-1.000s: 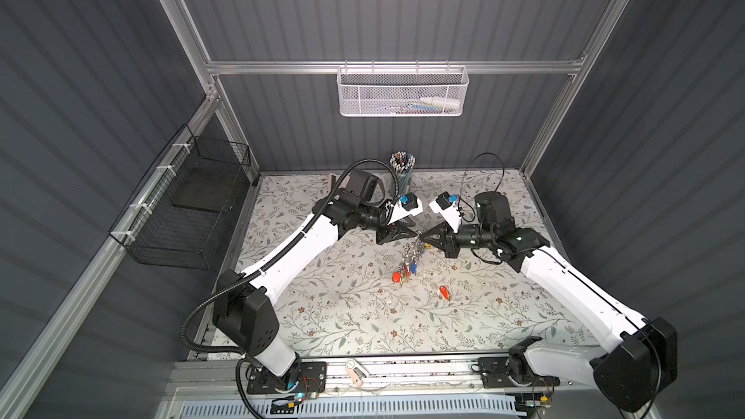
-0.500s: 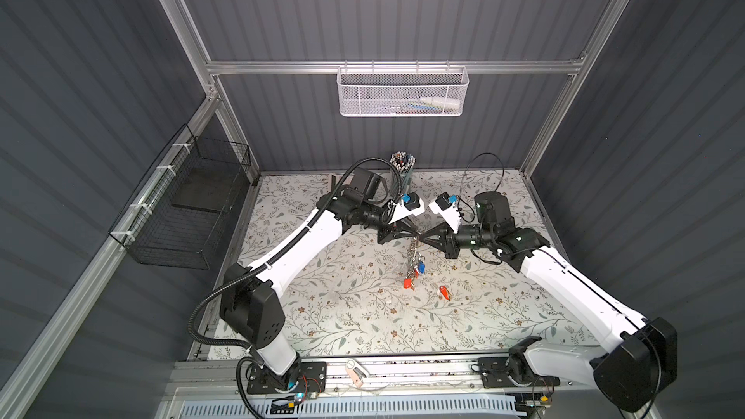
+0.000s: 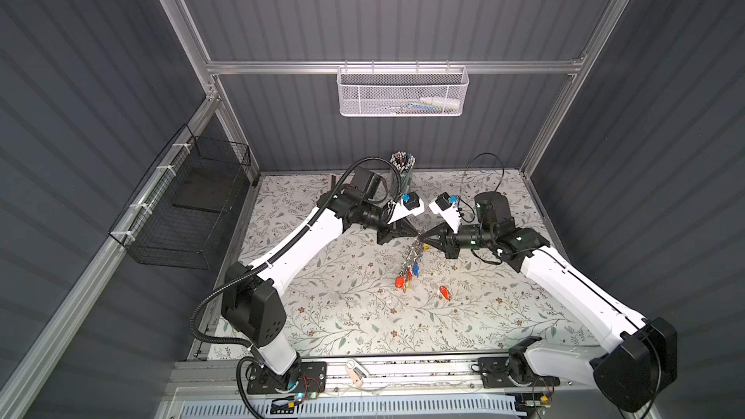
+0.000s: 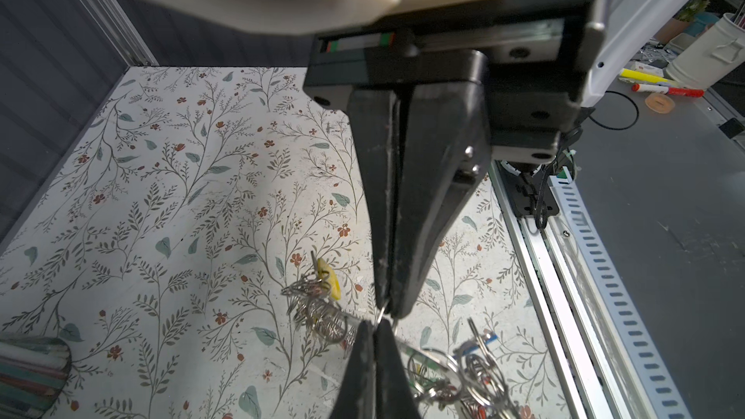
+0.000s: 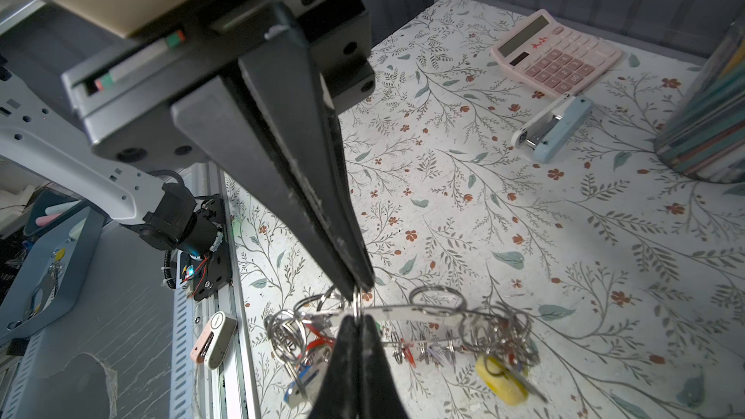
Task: Put the keys on the keyring
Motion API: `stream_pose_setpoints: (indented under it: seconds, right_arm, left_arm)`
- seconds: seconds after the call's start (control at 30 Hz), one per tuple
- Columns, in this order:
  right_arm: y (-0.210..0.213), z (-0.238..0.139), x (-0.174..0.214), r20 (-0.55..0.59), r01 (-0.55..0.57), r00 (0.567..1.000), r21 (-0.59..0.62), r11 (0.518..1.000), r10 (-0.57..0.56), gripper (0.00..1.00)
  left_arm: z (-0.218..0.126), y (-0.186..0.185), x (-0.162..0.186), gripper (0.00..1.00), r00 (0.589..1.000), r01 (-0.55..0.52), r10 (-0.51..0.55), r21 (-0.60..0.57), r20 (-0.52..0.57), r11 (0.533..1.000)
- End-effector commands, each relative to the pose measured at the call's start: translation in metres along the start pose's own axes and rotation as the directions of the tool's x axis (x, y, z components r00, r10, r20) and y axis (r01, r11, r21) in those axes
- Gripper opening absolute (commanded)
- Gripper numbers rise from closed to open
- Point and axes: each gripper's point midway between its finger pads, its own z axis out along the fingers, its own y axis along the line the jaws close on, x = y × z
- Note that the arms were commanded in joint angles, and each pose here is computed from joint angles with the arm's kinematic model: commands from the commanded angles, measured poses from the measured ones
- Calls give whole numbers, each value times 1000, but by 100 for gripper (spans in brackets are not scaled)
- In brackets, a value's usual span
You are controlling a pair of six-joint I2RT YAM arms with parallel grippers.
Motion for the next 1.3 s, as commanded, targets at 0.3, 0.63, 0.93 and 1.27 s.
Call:
stream_pose_setpoints:
  seconds: [0.3,0.63,0.93,1.27]
  right_arm:
    - [6,-41,-36,228,-4,974,21,1000,-1,31]
    - [1,-29,-20,223,-59,973,-31,998,64,41]
    - [-2,-13,-14,185,-99,975,-111,989,119,32]
    - [-9,-3,-13,163,-107,979,-115,988,125,23]
  left_arm:
    - [-15,-3,-17,0,964,115,-86,-104,252,988]
    - [-25,-1,-19,0,871,228,-132,-153,473,962]
    - [-30,-10,-19,0,783,264,-146,-111,605,958]
    - [-28,-8,-19,0,753,265,-149,-88,641,960]
